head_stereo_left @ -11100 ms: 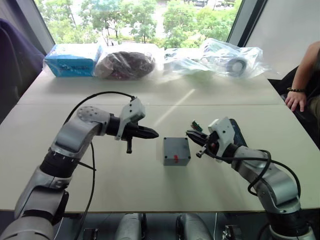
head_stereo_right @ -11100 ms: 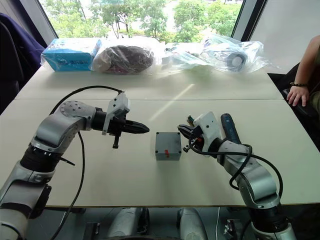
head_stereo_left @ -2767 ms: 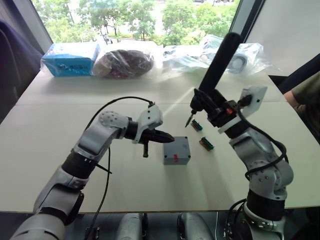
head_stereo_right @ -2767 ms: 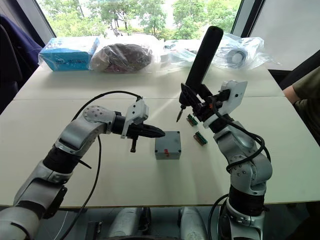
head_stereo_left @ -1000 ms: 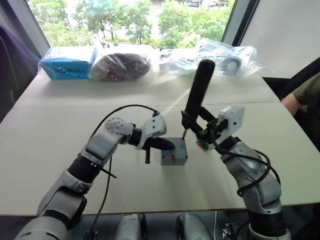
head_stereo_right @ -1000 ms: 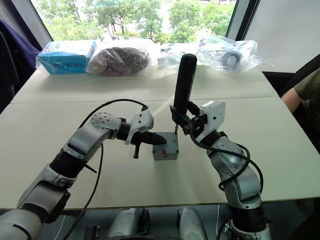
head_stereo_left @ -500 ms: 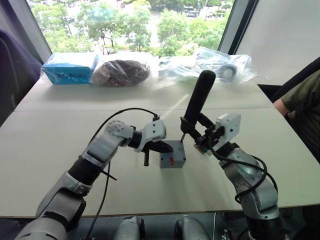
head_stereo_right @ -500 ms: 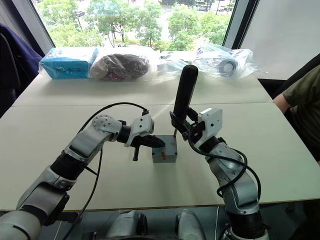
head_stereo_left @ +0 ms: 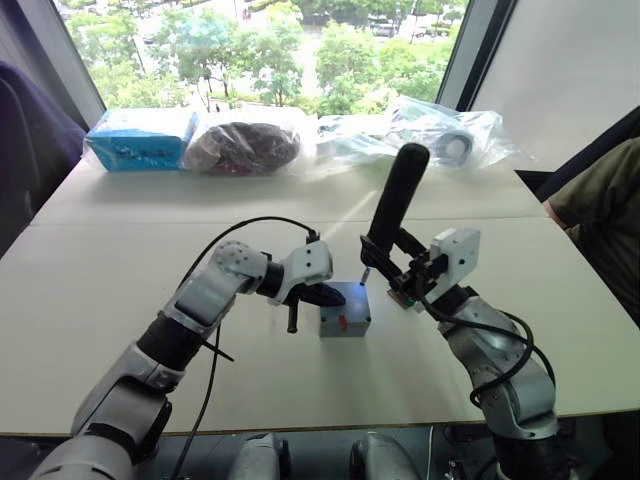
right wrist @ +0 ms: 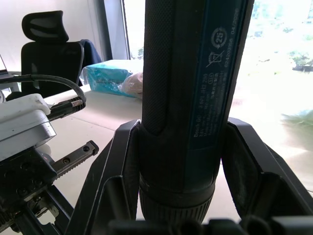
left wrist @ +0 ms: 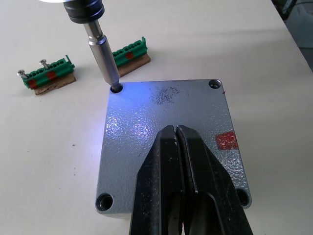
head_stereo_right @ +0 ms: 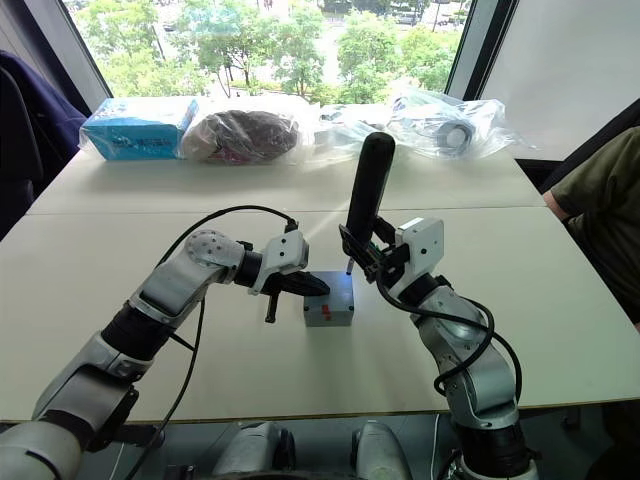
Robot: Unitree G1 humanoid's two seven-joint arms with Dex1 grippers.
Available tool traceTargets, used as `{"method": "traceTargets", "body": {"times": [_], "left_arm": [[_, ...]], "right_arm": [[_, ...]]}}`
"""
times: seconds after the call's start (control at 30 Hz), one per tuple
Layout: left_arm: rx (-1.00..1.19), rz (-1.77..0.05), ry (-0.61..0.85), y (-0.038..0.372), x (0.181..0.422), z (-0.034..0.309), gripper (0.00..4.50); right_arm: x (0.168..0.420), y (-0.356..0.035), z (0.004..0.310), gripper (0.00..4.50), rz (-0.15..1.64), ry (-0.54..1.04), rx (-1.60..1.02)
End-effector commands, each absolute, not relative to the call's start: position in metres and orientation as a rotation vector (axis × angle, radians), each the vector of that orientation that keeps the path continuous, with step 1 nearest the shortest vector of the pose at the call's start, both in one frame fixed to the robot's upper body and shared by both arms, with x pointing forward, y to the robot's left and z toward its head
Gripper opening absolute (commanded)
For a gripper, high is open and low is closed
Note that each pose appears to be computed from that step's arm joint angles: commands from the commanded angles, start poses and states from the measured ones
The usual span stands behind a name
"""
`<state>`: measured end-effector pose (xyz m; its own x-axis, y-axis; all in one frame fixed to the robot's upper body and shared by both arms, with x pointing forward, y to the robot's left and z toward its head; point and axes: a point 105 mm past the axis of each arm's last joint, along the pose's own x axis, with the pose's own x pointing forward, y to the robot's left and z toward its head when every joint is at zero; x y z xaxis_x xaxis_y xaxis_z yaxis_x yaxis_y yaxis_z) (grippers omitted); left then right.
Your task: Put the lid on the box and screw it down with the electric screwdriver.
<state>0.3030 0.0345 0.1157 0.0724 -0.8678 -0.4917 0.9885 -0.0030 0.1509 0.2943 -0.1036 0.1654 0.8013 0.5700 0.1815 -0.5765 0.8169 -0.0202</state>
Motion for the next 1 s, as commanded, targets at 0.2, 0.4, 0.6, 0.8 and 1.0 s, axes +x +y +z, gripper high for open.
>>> {"method": "traceTargets", "body": {"times": [0.2,0.4,0.6,0.8,1.0], "left_arm": [[0.533,-1.465,0.380,0.039,0.303,0.093,0.00],[0.525,-1.457,0.337,0.038,0.307,0.105,0.00],[0.234,-1.449,0.181,0.034,0.317,0.170,0.00],[0.266,-1.540,0.125,0.052,0.301,0.210,0.00],[0.434,-1.604,0.161,0.062,0.284,0.203,0.00]], "right_arm": [[0.301,-0.103,0.185,1.84,0.620,-0.143,-0.016],[0.304,-0.110,0.276,1.84,0.614,-0.282,0.031],[0.318,-0.150,0.297,1.84,0.571,-0.115,0.211],[0.318,-0.221,0.242,1.84,0.406,0.342,0.184],[0.305,-0.253,0.195,1.84,0.369,0.628,0.314]]}}
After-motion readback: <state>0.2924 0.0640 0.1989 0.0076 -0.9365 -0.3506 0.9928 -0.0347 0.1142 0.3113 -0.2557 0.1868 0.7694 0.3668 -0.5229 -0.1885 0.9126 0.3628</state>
